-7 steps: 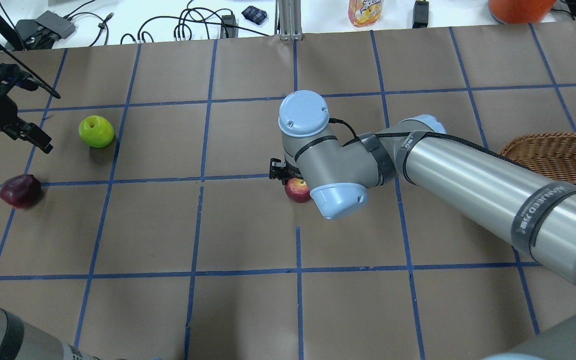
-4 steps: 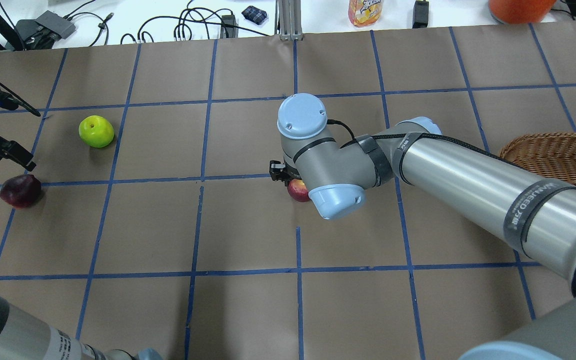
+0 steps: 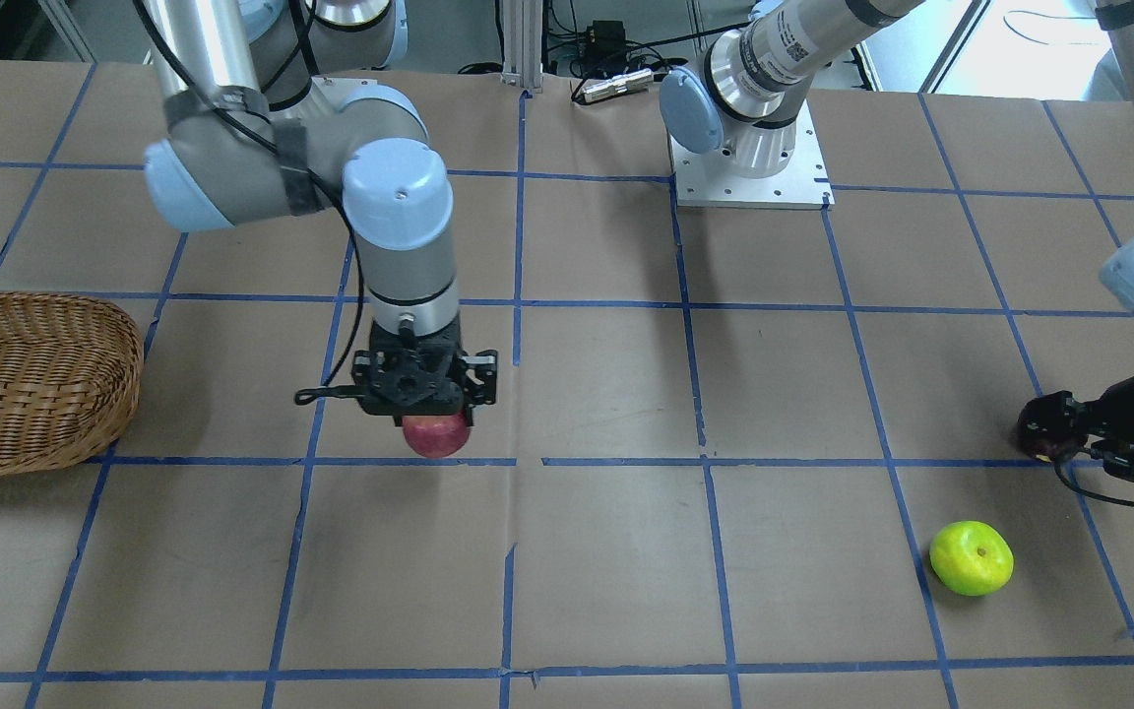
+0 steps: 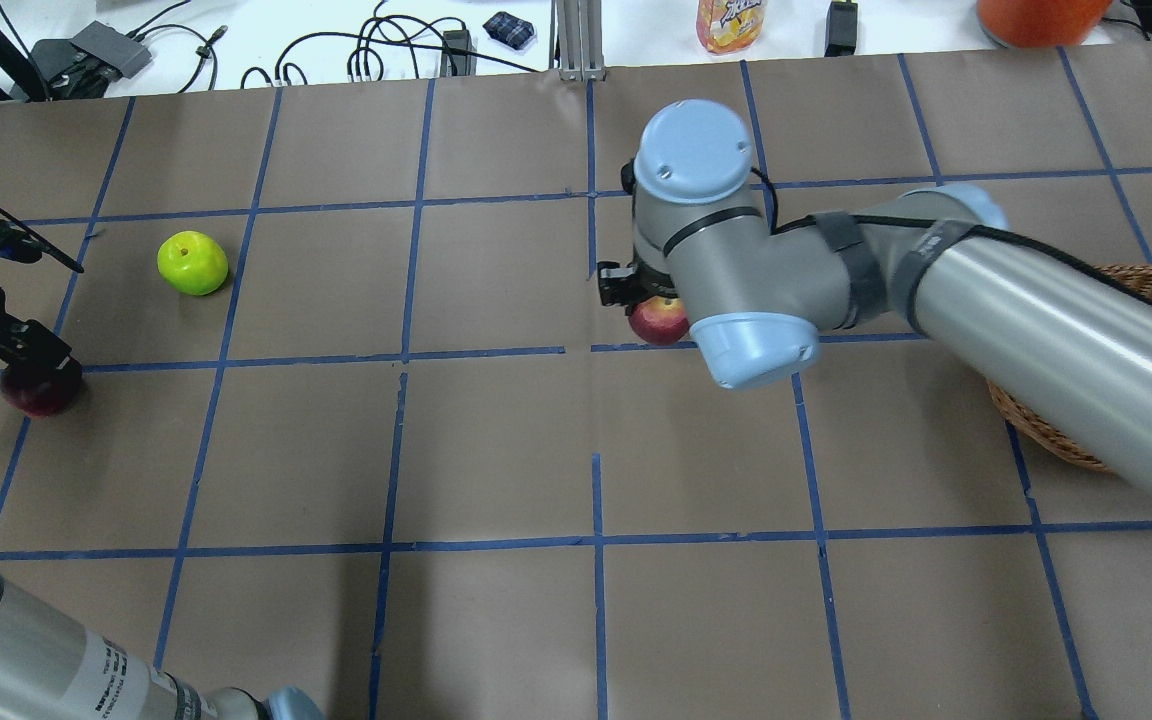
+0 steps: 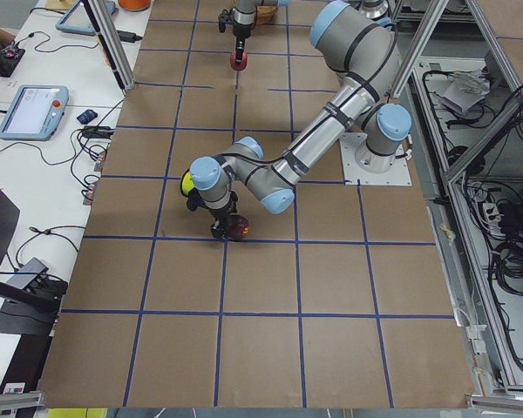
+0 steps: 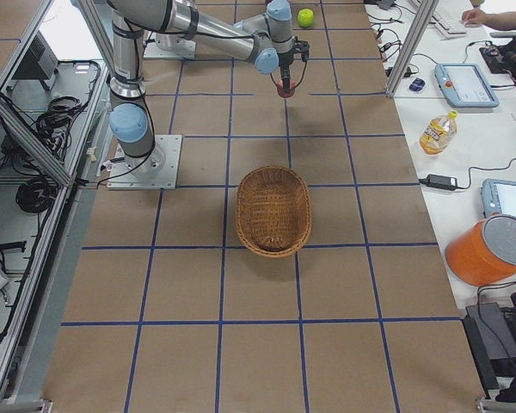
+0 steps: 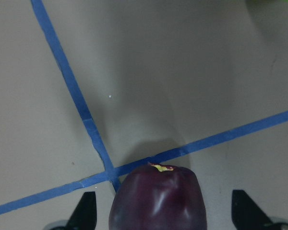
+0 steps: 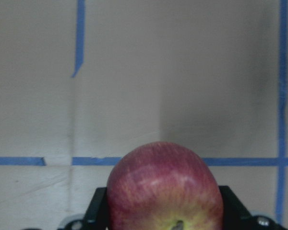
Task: Put all apples into basket
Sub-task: 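Carry the red apple into the basket while left gripper lifts the purple apple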
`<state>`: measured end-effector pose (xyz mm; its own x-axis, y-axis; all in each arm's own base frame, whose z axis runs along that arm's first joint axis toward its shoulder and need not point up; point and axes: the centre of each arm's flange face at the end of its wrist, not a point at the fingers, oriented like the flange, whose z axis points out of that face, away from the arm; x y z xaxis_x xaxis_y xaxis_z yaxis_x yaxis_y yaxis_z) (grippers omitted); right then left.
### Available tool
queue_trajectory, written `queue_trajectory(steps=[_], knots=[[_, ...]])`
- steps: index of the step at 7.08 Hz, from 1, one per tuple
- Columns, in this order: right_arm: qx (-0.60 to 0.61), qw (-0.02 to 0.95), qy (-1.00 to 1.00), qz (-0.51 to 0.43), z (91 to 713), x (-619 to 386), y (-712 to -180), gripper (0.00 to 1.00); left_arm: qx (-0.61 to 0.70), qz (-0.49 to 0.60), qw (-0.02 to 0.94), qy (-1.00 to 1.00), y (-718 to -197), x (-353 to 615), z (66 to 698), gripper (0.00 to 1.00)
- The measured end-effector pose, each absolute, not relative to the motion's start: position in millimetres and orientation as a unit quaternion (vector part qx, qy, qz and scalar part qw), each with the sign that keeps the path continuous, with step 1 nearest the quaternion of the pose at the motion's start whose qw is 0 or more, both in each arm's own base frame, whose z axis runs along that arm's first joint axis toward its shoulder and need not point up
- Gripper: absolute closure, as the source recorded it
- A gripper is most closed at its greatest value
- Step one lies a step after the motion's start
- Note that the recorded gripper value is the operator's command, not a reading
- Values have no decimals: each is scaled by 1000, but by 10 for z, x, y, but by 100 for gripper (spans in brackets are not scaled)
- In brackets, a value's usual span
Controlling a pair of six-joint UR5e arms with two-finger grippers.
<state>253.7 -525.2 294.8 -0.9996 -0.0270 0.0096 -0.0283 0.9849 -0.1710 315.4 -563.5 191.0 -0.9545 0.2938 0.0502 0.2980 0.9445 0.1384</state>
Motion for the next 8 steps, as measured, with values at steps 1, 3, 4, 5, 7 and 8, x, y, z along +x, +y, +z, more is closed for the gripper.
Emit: queue_trajectory(steps=[1, 3, 4, 5, 7, 8], knots=[[16, 13, -996, 85, 3193, 1939, -5307, 80, -146, -78, 21, -986, -5592, 3193, 1826, 0], [9, 33, -997, 72, 3374, 669, -5284, 80, -142, -87, 37, -985, -5486, 3230, 1735, 96], [20, 40, -997, 58, 3327, 61, -5228, 80, -149, -89, 40, -984, -5467, 3218, 1788, 100], [37, 43, -997, 46, 3247, -620, -5146, 80, -156, -92, 39, -983, -5494, 3194, 1908, 100], [74, 34, -996, 36, 2980, -1844, -4989, 79, -182, -111, 24, -977, -5848, 2729, 2423, 100], [94, 32, -994, 53, 2740, -2404, -4951, 77, -190, -113, 14, -975, -6081, 2212, 2720, 100]])
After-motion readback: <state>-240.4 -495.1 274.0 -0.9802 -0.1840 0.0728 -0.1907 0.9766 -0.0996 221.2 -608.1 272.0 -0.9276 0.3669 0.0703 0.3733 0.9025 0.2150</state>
